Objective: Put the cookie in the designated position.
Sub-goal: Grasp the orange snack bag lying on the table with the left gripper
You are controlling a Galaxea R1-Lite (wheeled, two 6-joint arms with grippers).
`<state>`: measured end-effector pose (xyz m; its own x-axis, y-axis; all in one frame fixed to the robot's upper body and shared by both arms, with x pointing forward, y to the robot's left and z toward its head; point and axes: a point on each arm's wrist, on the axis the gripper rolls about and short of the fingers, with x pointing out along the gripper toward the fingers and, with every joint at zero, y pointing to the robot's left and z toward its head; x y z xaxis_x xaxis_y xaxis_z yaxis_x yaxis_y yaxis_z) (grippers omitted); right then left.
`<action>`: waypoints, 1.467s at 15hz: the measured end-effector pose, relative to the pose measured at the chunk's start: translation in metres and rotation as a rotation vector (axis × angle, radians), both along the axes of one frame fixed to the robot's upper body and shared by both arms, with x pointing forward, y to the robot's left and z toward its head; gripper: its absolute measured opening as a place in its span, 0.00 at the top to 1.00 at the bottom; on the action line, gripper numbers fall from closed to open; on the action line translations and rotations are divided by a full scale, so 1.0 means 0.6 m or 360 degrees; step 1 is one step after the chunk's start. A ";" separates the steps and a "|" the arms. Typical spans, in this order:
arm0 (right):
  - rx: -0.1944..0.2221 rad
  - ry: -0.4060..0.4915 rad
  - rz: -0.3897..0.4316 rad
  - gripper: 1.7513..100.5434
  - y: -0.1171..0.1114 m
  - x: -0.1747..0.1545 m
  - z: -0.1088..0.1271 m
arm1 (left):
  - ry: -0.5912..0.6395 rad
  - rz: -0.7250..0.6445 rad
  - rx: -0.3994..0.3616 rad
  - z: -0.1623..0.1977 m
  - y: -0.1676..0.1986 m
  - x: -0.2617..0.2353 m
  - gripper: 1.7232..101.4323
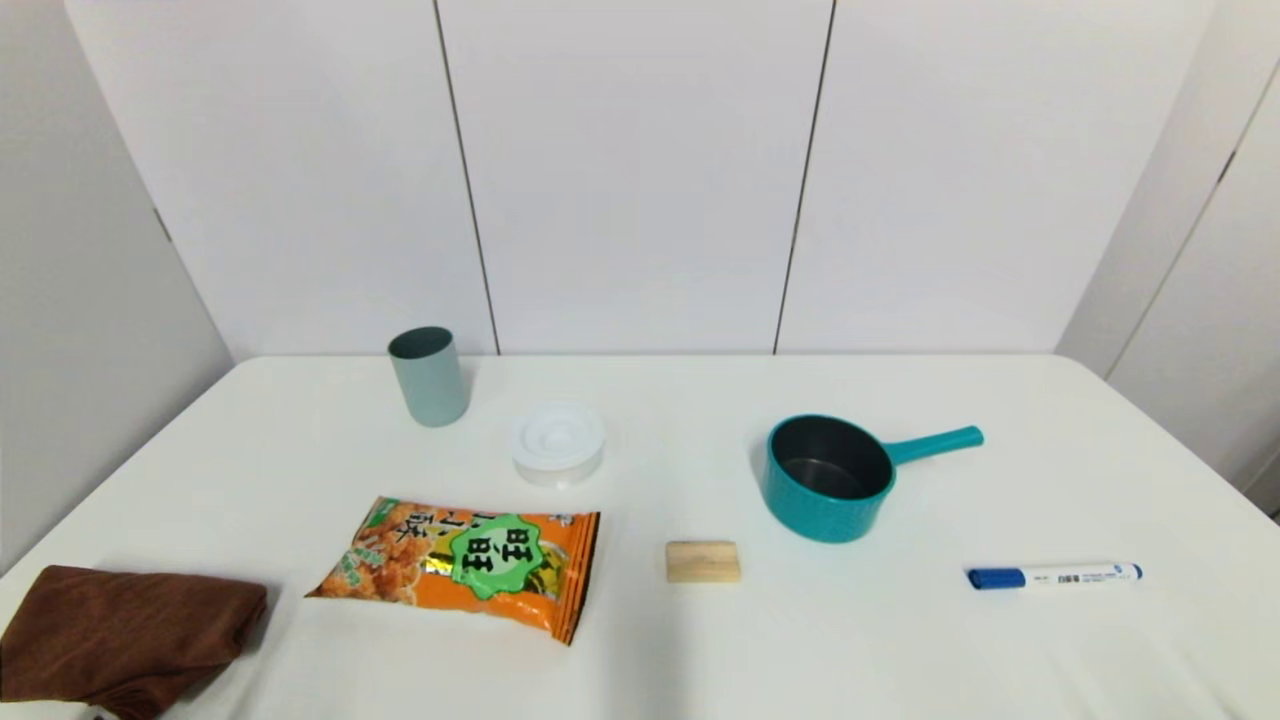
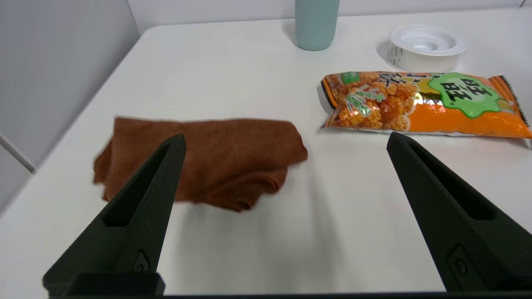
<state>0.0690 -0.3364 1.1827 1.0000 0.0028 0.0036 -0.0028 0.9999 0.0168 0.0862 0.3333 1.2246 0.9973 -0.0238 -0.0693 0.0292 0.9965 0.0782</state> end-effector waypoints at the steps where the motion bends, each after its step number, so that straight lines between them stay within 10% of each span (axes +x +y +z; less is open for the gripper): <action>1: 0.0000 0.0000 0.0000 0.03 0.000 0.000 0.000 | 0.0025 -0.0019 0.0051 0.020 0.000 0.014 0.04; 7: 0.0000 -0.0001 0.0000 0.03 0.000 0.000 0.000 | 0.0265 -0.0395 0.0477 0.153 -0.017 0.152 0.04; 13: 0.0000 -0.0001 0.0000 0.03 0.000 0.000 0.000 | 0.0641 -0.1224 0.1098 0.221 -0.060 0.329 0.04; 22: 0.0000 0.0000 0.0000 0.03 0.000 0.000 0.000 | 0.1183 -0.2118 0.1259 0.131 -0.158 0.471 0.04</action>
<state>0.0690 -0.3364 1.1827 1.0000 0.0028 0.0036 -0.0028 0.9999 0.0168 0.3686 0.2386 1.3034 0.0718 -0.4798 -0.8744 0.9959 -0.0131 0.0890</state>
